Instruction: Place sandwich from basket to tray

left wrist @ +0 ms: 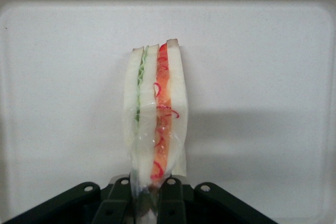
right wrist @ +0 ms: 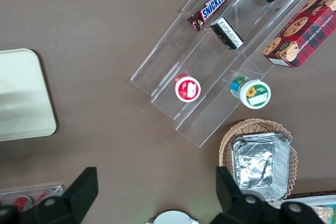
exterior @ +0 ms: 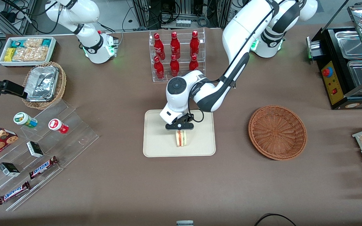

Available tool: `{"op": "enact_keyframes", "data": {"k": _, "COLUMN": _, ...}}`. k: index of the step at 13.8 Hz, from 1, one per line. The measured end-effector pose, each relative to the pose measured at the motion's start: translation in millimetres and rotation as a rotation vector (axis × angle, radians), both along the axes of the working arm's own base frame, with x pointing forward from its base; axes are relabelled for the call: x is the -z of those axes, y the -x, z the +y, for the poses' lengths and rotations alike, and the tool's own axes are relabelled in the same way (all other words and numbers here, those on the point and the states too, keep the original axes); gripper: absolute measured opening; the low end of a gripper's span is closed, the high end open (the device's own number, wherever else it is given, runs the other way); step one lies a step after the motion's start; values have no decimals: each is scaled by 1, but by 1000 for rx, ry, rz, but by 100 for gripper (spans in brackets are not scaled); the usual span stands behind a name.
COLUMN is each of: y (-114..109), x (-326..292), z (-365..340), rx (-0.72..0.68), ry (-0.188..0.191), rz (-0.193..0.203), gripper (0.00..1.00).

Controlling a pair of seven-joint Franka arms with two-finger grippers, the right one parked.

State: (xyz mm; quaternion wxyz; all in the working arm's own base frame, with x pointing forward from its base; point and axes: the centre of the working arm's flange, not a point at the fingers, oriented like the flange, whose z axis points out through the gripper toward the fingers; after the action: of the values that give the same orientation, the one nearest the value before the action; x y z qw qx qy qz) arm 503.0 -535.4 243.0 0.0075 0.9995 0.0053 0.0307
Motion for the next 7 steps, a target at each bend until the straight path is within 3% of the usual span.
{"op": "enact_keyframes", "data": {"k": 1, "y": 0, "x": 2, "z": 0, "rx": 3, "ry": -2, "rz": 2, "gripper": 15}}
{"op": "enact_keyframes", "data": {"k": 2, "y": 0, "x": 3, "z": 0, "rx": 11, "ry": -5, "rz": -1, "gripper": 22}}
{"op": "enact_keyframes", "data": {"k": 7, "y": -6, "x": -11, "z": 0, "rx": 20, "ry": -12, "rz": -15, "gripper": 73}}
